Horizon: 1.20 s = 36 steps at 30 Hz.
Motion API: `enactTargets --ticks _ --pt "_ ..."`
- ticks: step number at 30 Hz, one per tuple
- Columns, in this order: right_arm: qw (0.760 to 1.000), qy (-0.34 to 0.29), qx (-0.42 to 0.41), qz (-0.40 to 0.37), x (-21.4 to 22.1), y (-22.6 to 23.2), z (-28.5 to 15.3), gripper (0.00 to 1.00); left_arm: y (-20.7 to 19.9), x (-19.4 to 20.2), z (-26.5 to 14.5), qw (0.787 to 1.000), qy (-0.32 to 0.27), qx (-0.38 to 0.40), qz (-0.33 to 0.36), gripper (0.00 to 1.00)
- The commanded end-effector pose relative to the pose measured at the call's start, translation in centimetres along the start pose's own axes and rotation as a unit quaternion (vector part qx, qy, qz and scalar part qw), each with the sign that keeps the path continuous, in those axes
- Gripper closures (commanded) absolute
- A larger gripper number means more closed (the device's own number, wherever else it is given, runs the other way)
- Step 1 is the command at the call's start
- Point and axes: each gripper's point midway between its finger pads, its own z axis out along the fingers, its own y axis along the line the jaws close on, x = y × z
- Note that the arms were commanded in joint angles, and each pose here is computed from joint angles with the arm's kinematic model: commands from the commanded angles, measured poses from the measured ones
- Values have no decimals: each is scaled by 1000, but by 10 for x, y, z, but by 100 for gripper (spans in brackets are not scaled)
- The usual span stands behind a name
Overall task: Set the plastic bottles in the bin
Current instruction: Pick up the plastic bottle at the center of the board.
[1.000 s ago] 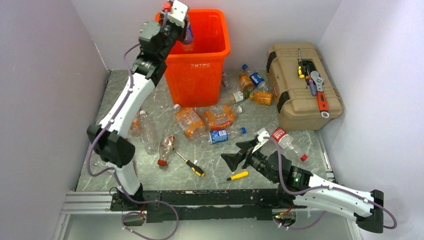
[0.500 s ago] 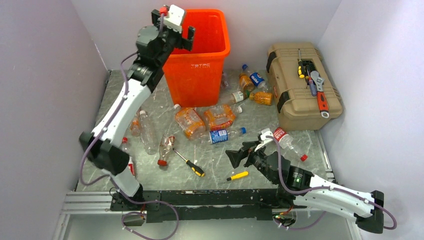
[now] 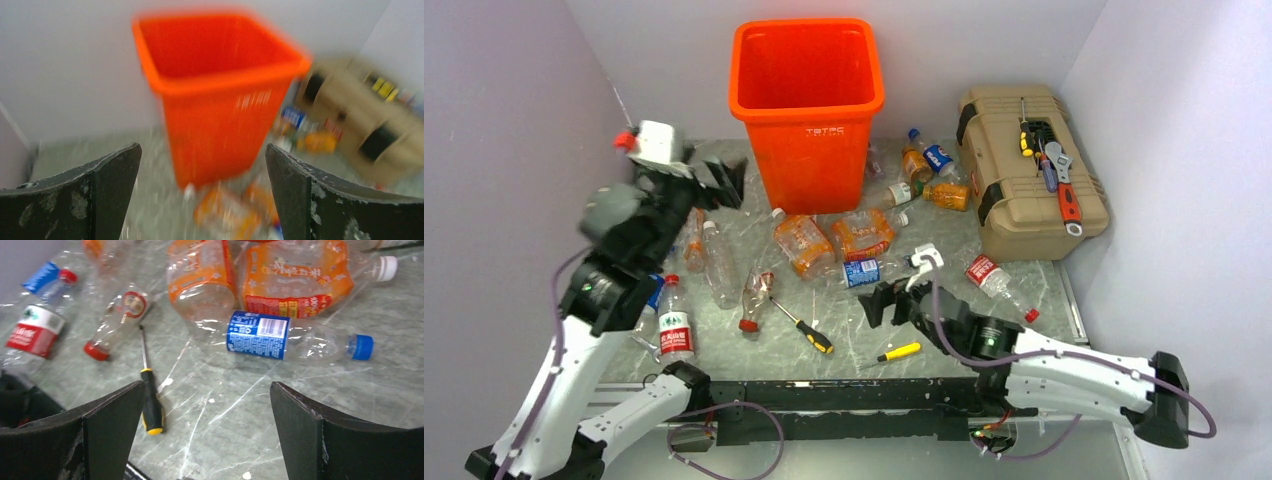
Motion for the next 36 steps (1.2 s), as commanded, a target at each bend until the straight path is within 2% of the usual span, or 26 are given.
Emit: enactTargets --ticks 1,3,5,10,15,19,22,28,36 --pt "993 -3 120 0 -15 -26 14 1 19 173 -25 967 245 -63 -14 1" --pt "986 12 163 25 -9 -44 22 1 14 195 -30 964 259 -50 -25 1" --pt "981 28 172 80 -4 -60 31 2 7 207 -30 964 263 -29 -31 0" --pt "959 2 179 222 -9 -90 39 2 -3 233 -34 957 287 -7 -52 2" --pt "917 -2 202 343 14 -107 52 2 -15 242 -42 950 303 19 -73 4" --pt "880 3 189 437 38 -105 68 2 -15 240 -47 951 297 22 -77 4" --pt "859 22 176 479 51 -95 79 1 -15 238 -47 953 290 24 -77 4" --pt "839 26 176 515 66 -87 97 1 -21 236 -47 953 290 38 -82 4" --pt "810 71 203 545 104 -81 122 3 -21 237 -47 952 291 39 -82 4"
